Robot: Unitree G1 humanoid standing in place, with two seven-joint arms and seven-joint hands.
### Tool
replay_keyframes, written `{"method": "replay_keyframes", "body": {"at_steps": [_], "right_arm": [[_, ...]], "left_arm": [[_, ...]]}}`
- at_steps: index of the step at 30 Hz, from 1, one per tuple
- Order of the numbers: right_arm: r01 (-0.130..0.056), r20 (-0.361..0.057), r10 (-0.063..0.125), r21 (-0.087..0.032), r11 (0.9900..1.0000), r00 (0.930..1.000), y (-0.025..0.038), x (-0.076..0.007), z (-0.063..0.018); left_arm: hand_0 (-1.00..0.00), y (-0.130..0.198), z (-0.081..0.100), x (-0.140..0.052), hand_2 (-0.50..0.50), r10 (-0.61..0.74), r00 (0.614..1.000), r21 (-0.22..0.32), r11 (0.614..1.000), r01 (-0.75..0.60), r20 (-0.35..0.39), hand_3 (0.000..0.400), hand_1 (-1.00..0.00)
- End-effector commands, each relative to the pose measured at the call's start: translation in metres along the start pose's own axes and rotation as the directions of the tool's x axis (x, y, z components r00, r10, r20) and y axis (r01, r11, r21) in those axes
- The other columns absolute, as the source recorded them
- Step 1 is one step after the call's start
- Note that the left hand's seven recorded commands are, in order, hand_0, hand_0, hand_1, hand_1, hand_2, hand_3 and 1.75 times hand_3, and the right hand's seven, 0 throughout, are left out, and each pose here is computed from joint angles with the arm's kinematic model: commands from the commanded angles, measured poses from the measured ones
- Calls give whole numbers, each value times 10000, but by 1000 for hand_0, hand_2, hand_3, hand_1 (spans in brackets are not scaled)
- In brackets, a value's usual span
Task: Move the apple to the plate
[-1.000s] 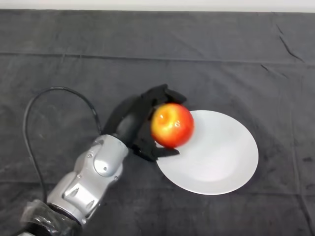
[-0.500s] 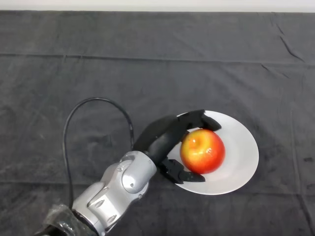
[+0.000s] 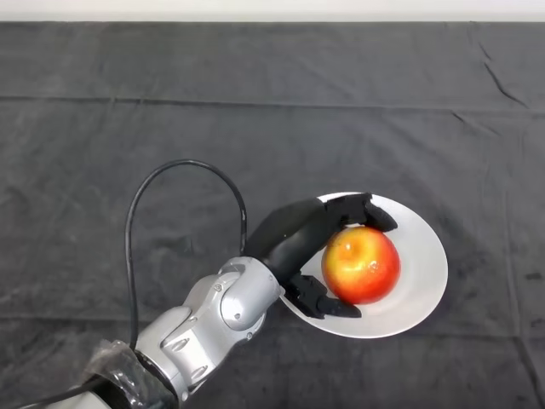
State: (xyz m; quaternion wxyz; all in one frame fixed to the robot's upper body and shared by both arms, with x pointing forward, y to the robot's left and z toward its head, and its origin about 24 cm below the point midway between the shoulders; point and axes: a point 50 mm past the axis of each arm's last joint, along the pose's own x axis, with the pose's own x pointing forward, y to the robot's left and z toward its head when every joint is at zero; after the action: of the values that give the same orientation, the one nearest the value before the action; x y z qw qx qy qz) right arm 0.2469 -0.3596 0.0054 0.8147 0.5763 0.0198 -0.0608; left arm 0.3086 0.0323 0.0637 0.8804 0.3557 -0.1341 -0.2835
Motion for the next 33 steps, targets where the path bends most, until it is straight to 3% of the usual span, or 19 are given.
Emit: {"method": "replay_keyframes", "body": {"at_steps": [1,2,4,5,6,8,16,23,33], "right_arm": [[33,328,-30,-76,10000,9995,-9,-64,113],[32,328,-30,-75,10000,9995,-9,-64,113],[32,328,-29,-74,10000,9995,-9,-64,113],[31,328,-29,-73,10000,9995,-9,-64,113],[31,328,-28,-72,10000,9995,-9,-64,113],[30,328,-28,-71,10000,9995,-9,-64,113],[28,327,-26,-69,10000,9995,-9,-63,113],[28,326,-25,-70,10000,9995,-9,-63,112],[30,325,-27,-78,10000,9995,-9,-63,112]], "left_arm": [[-580,102,-38,38,-290,120,9999,531,9985,-119,-23,232,0],[-580,103,-38,38,-290,127,9999,550,9984,-125,-23,232,0],[-267,106,-38,38,-133,146,9999,580,9982,-145,-22,107,0],[-231,107,-39,37,-116,156,9999,589,9981,-155,-22,93,0],[-82,110,-40,36,-41,169,9999,598,9981,-168,-21,33,0],[0,121,-42,34,0,198,9998,607,9980,-196,-20,0,0],[0,284,-37,23,0,488,9988,553,9973,-491,51,0,0],[0,668,-80,-64,0,1407,9898,362,9893,-1413,205,0,0],[0,1270,-281,-341,0,3765,9264,-215,9263,-3763,40,0,0]]}}
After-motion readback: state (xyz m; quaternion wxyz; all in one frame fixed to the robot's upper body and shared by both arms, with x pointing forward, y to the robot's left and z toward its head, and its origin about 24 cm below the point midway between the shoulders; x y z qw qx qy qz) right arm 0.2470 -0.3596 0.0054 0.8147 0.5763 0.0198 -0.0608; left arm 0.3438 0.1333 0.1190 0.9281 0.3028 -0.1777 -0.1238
